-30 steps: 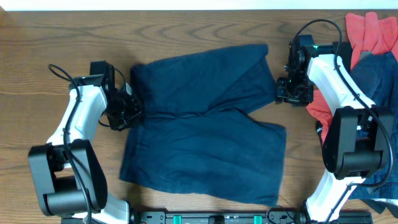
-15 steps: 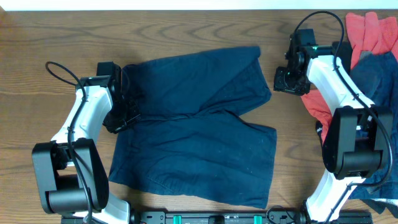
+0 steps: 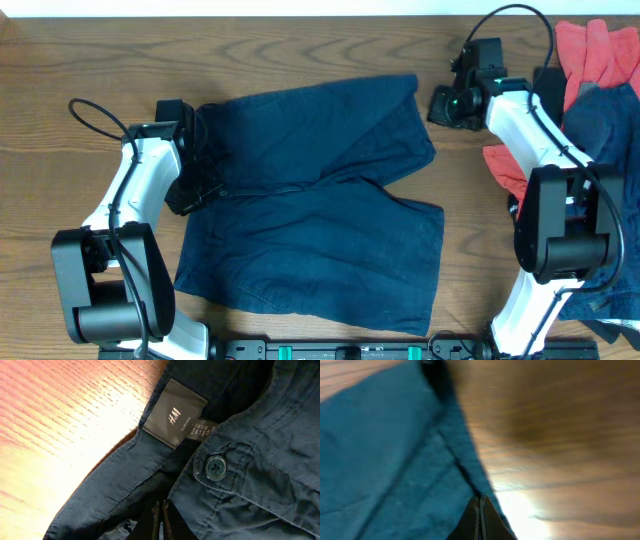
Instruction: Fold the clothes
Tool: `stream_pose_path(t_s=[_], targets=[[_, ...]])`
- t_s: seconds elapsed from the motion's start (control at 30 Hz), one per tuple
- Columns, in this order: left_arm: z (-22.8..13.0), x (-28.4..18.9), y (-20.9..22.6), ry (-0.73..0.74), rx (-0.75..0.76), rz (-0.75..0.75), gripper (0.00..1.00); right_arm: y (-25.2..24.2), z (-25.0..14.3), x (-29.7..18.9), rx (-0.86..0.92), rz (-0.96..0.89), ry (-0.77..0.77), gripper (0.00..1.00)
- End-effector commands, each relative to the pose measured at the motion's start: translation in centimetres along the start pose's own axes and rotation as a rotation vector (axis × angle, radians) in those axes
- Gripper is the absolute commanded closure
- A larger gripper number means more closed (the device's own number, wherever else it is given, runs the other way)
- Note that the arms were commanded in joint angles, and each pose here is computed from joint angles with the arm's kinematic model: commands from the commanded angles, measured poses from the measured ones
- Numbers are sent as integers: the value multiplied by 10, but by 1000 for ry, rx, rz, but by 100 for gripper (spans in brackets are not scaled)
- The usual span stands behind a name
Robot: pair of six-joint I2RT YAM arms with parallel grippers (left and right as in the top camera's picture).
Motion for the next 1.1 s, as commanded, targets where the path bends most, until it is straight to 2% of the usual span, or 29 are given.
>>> stream_pose_path(t_s=[0.0,0.23,0.47,1.07], targets=[[-2,5,4,14,-18,29,94,6,-11,26,-9,55,64,99],[-2,5,5,18,-18,32,94,3,-13,50,-14,49,60,99],[-3,5,5,22,-18,35,94,4,-6,53,-26,59,9,99],[-3,5,4,26,-17,28,94,-5,-27,76,-15,-15,121,99]])
Point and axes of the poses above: each gripper's point midway between its finger pads, its own x axis out along the fingers, its own y axis along the line the jaws close on, z = x × y, the point moved 10 cm from there along -x, back along the fingers, and after that the axes turned 6 degrees about -x, right-handed, at the moved point
